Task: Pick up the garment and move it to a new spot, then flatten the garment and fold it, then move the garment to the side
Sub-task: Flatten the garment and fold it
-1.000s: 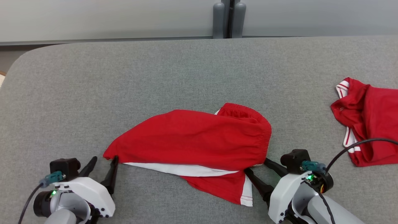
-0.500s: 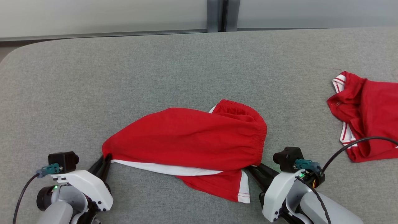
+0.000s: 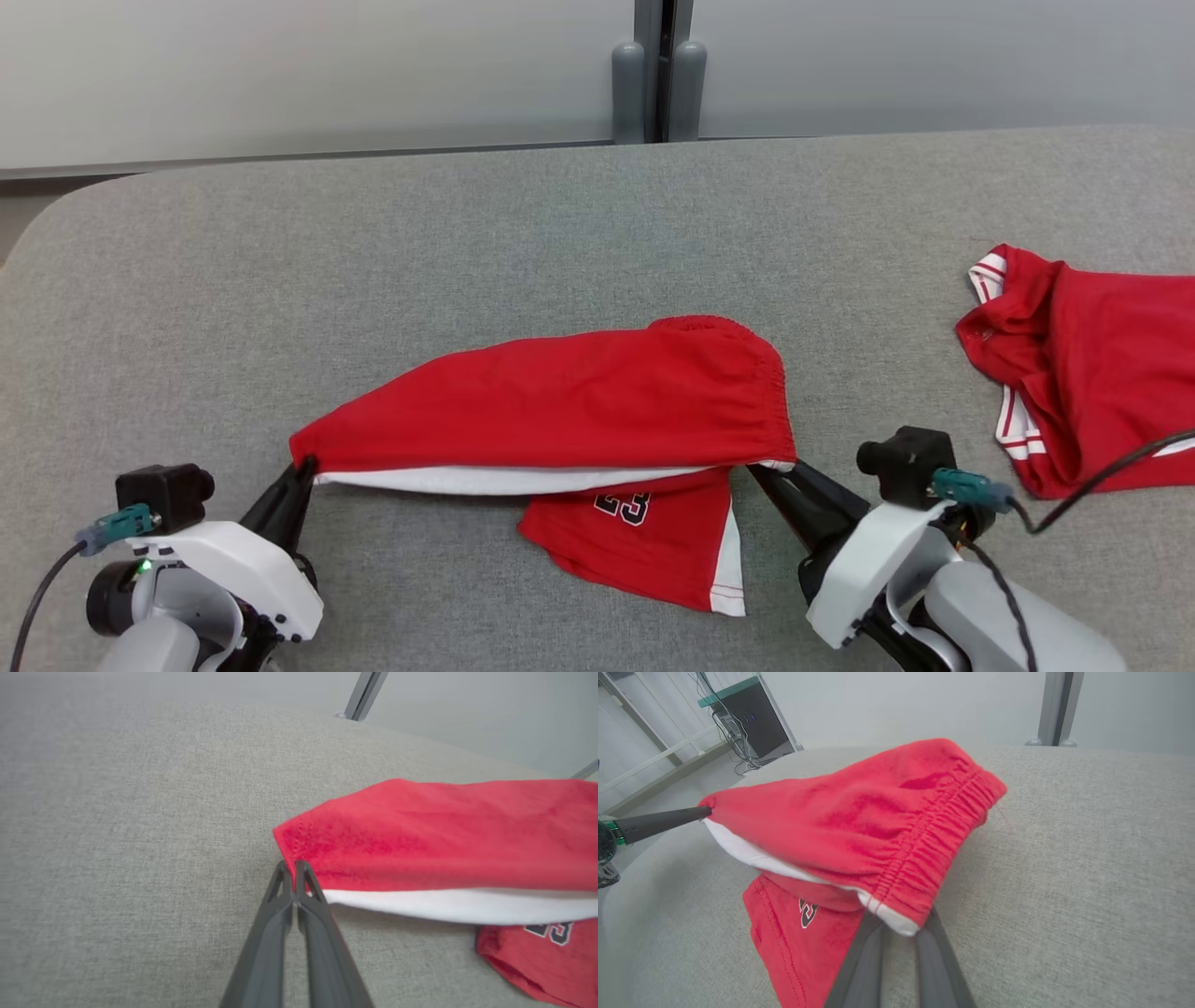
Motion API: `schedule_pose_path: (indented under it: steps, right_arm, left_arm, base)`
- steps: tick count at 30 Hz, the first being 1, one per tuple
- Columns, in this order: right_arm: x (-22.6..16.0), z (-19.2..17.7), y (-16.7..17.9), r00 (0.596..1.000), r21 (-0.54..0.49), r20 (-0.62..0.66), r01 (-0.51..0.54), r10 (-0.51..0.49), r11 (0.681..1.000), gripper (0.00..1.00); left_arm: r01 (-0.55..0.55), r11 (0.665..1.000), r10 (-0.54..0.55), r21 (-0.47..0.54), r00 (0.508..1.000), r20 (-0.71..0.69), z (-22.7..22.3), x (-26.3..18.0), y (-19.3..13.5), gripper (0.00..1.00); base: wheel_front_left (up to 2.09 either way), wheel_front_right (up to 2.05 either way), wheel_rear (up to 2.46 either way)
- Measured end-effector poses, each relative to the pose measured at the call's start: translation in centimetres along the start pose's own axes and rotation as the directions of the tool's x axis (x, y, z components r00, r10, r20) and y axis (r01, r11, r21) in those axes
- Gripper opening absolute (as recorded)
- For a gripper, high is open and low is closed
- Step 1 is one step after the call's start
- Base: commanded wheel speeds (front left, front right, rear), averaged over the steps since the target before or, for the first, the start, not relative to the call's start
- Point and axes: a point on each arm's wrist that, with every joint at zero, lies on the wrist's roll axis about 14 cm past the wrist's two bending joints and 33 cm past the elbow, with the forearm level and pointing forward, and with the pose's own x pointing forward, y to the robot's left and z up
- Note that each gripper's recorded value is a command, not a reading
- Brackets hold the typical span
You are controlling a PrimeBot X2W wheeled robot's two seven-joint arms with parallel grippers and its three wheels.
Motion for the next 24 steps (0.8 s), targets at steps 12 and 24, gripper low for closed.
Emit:
schedule_pose_path:
  steps: [12,24]
  right_arm:
    - [1.6,8.5,-1.8,0.985,-0.055,0.164,-0.054,0.062,0.997,0.00]
    - [8.8,20.2,-9.7,0.966,-0.092,0.250,-0.040,0.062,0.995,0.00]
  left_arm:
    - [0.123,0.978,-0.144,0.169,0.982,0.121,10.2,3.2,-3.7,0.00]
    - [0.141,0.943,-0.202,0.302,0.962,0.183,23.3,15.3,-5.9,0.00]
  base:
    - [0.00,0.00,0.00]
    - [0.00,0.00,0.00]
